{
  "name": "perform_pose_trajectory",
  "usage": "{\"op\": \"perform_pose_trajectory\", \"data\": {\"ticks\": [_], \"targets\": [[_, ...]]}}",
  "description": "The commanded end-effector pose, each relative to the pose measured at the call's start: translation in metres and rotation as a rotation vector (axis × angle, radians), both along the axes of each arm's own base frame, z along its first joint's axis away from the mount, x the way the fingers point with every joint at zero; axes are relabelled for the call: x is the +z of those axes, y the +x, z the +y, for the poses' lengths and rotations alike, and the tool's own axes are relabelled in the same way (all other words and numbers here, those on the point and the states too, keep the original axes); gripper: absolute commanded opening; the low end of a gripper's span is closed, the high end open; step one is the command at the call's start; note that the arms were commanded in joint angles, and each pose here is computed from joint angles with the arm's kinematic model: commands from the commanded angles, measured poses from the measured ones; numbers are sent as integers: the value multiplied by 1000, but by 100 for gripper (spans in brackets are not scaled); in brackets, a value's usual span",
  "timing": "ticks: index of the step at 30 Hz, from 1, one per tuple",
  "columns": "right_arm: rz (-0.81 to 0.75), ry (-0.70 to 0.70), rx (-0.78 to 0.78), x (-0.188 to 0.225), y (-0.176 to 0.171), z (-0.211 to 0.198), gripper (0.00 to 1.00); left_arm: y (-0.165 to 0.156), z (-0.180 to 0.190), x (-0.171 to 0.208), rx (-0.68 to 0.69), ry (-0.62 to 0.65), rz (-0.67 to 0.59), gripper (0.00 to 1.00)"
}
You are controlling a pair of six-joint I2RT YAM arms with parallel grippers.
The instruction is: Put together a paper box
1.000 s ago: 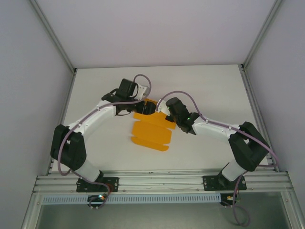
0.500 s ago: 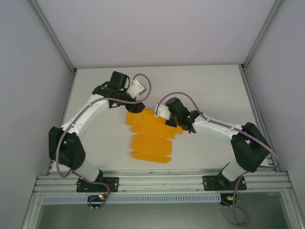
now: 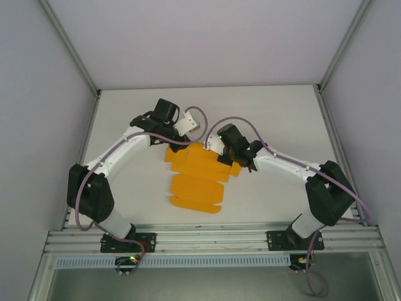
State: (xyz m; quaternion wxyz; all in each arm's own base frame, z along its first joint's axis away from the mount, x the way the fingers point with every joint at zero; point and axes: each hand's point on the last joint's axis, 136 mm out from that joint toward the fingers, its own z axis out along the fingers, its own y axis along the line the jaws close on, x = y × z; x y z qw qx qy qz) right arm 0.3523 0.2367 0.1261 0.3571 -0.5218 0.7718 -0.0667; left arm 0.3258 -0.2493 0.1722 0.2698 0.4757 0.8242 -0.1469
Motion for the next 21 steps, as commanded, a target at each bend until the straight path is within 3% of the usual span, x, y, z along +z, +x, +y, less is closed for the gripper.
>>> {"op": "perform_pose_trajectory", "data": {"ticks": [1, 8, 13, 17, 21], "targets": [[5, 33, -57, 7, 6, -2, 0, 10, 0, -5, 62, 26, -32, 0], [54, 184, -209, 12, 14, 10, 0, 10, -36, -8, 86, -31, -67, 0], [55, 317, -296, 22, 18, 17, 0, 21, -49, -14, 248, -140, -11, 0], [90, 432, -246, 26, 13, 36, 0, 20, -65, -19, 288, -277, 40, 0], [87, 451, -217, 28, 12, 43, 0, 14, -80, -17, 269, -367, 80, 0]]}}
